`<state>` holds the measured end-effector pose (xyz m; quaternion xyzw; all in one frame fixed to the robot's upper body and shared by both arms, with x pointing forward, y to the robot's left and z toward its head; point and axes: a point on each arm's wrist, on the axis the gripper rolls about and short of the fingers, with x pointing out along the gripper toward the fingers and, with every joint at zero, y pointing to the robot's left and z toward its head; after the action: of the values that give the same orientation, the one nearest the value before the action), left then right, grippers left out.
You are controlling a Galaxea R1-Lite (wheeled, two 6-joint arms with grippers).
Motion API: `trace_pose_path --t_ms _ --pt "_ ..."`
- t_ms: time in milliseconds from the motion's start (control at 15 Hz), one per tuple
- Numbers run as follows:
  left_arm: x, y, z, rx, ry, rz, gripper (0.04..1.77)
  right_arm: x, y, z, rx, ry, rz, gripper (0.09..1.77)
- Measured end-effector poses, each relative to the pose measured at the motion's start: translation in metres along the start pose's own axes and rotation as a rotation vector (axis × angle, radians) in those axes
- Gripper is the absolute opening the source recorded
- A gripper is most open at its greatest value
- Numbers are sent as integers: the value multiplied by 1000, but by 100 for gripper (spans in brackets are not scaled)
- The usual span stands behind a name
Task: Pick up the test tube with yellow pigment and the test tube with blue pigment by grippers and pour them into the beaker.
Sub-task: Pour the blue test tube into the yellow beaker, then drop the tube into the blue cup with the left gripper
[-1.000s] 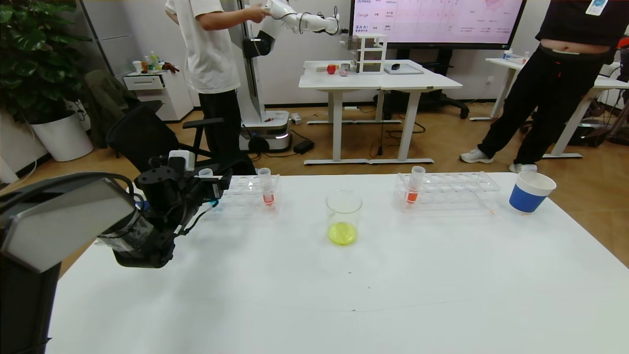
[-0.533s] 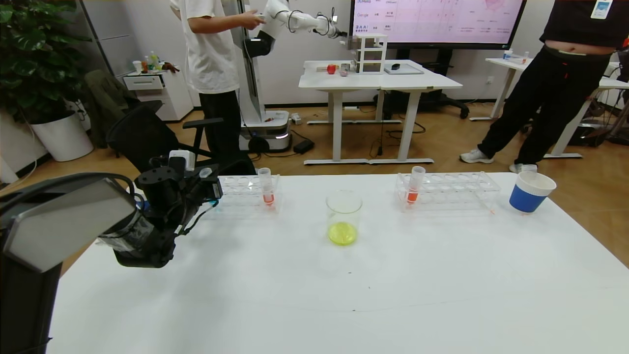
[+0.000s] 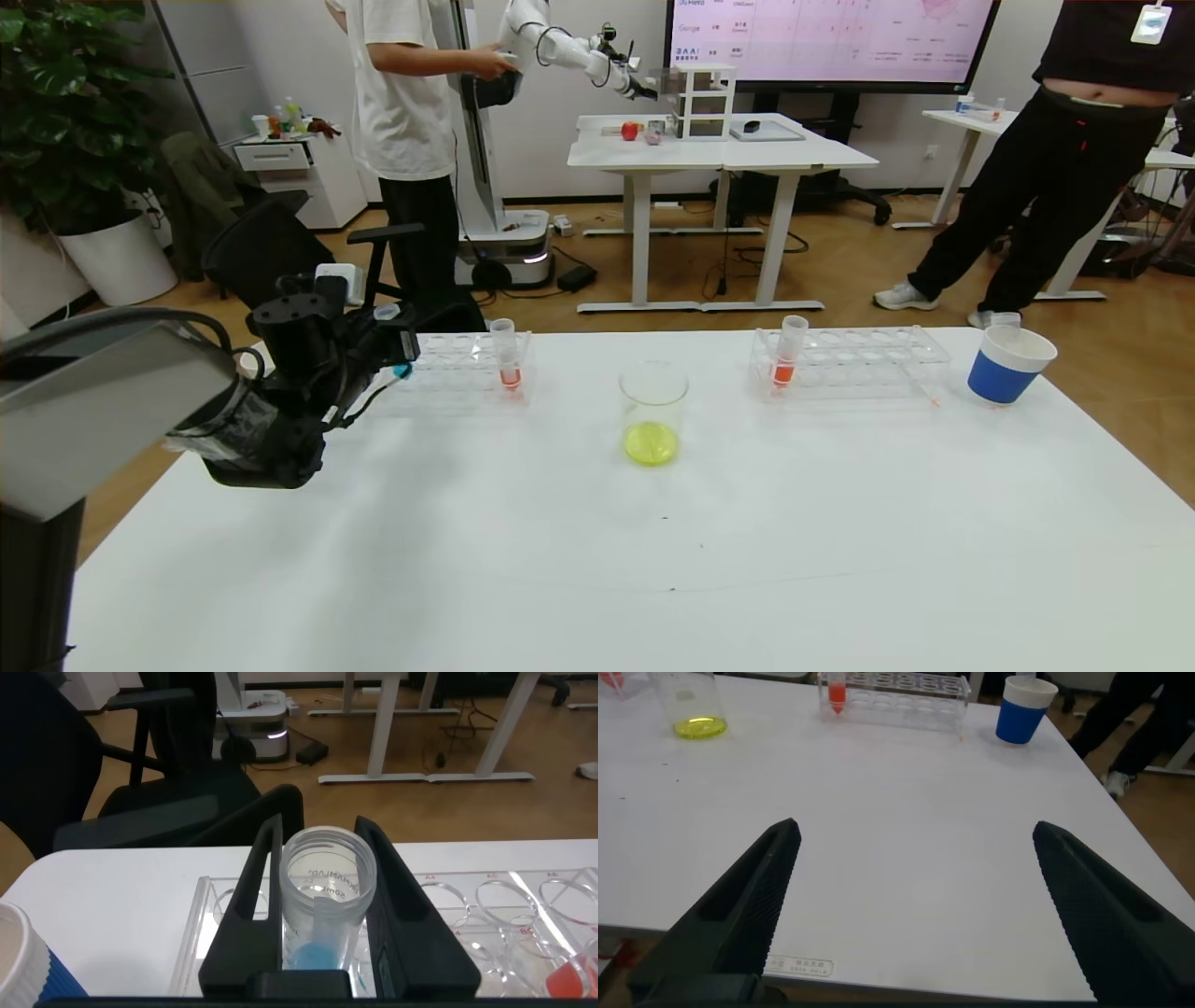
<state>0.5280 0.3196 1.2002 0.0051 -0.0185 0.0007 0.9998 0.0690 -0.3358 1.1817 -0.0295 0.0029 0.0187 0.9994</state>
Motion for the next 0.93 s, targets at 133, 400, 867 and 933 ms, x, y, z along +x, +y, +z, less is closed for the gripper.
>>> trace_pose_path --t_ms 133,400,867,933 --pt "-1 0 20 1 5 -2 52 0 0 0 0 0 0 174" --pt "-7 -3 53 -1 -23 -12 52 0 0 0 0 0 0 174" --pt "-14 -49 113 4 -17 -238 52 0 0 0 0 0 0 174" --pt "-17 -62 123 13 -47 -313 52 0 0 0 0 0 0 174"
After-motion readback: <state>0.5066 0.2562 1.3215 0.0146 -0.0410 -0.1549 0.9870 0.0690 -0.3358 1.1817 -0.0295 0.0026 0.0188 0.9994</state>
